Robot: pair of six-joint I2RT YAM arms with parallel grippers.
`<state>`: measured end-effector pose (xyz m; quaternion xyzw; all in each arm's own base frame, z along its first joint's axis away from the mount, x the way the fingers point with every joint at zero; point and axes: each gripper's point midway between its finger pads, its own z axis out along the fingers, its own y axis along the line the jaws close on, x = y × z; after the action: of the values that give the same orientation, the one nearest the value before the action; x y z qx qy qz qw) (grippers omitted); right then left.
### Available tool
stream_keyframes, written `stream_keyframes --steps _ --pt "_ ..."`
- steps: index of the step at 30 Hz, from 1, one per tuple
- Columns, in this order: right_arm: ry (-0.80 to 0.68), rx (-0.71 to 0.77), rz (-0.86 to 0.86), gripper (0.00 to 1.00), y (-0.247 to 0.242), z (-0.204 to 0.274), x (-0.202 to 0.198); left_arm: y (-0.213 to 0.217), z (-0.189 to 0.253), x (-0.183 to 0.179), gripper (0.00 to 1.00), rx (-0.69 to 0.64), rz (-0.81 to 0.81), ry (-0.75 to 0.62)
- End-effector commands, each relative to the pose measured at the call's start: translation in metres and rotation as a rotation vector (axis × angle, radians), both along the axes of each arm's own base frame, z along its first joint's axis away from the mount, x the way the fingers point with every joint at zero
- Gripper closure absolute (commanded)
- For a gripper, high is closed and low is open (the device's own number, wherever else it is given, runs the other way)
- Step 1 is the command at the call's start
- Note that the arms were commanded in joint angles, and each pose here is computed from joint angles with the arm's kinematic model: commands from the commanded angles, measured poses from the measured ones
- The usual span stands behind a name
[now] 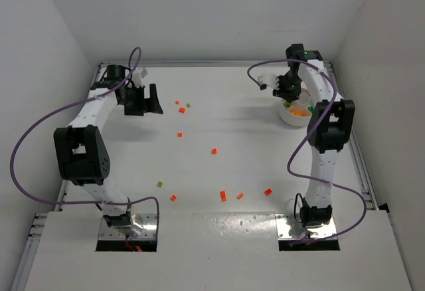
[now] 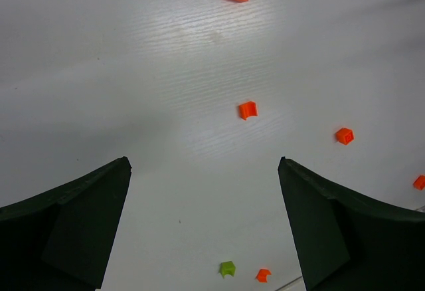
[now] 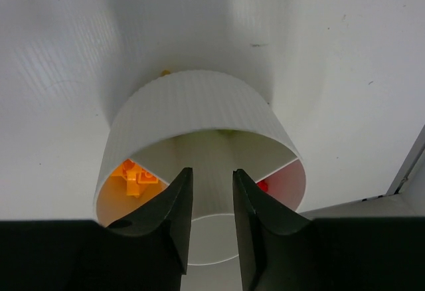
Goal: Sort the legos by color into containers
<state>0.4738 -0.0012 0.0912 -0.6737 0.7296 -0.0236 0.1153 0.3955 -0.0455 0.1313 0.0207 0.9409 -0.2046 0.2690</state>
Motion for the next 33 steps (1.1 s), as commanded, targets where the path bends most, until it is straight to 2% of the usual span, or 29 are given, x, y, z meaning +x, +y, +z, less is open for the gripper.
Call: stream_keyframes --steps 1,3,6,8,9,11,12,14,15,18,20,21,22,24,25,27,33 --pt "-0.026 -0.009 -0.013 0.69 -0.008 0.005 0.005 0.002 0.015 0.010 0.00 0.003 -0.009 -0.051" --pt "-0.054 0.008 -0.025 0.68 -0.005 0.013 0.009 0.002 0.015 0.010 0.00 0.003 -0.009 -0.051" --pt "-0.124 0.130 -0.069 0.71 0.014 0.042 0.019 0.002 0.015 0.010 0.00 0.003 -0.009 -0.051" --pt "-0.084 0.223 -0.085 0.72 0.038 0.059 0.005 0.003 0.018 0.012 0.00 0.011 -0.004 -0.060" --pt "-0.071 0.341 -0.058 0.72 0.069 0.078 -0.006 0.005 0.017 0.012 0.00 0.014 0.010 -0.055" --pt "0.006 0.476 -0.080 0.72 0.110 0.090 -0.032 0.007 0.024 0.014 0.00 0.024 0.027 -0.077" --pt "0.106 0.570 -0.054 0.70 0.152 0.092 -0.066 0.009 0.023 0.014 0.00 0.036 0.035 -0.076" --pt "0.132 0.656 0.007 0.68 0.200 0.090 -0.087 0.010 0.031 0.016 0.00 0.033 0.058 -0.096" --pt "0.234 0.646 0.056 0.68 0.234 0.065 -0.125 0.014 0.031 0.016 0.00 0.034 0.068 -0.096" --pt "0.271 0.676 0.143 0.68 0.303 0.042 -0.172 0.030 0.042 0.016 0.00 0.041 0.116 -0.119" --pt "0.314 0.692 0.125 0.68 0.330 0.030 -0.191 0.040 0.048 0.015 0.00 0.039 0.151 -0.131" --pt "0.281 0.739 0.172 0.68 0.361 0.030 -0.195 0.056 0.053 0.014 0.00 0.036 0.199 -0.140" --pt "0.305 0.741 0.096 0.68 0.369 0.019 -0.203 0.062 0.050 0.012 0.00 0.020 0.227 -0.126" --pt "0.257 0.836 0.118 0.69 0.408 0.024 -0.207 0.086 0.052 0.009 0.00 -0.002 0.305 -0.127" --pt "0.273 0.844 0.056 0.65 0.417 0.019 -0.210 0.092 0.049 0.006 0.00 -0.012 0.318 -0.117" --pt "0.290 0.854 0.044 0.58 0.436 0.004 -0.219 0.108 0.045 0.001 0.00 -0.031 0.366 -0.104" --pt "0.322 0.827 0.113 0.54 0.477 -0.021 -0.269 0.123 0.031 -0.017 0.00 -0.058 0.400 -0.057"
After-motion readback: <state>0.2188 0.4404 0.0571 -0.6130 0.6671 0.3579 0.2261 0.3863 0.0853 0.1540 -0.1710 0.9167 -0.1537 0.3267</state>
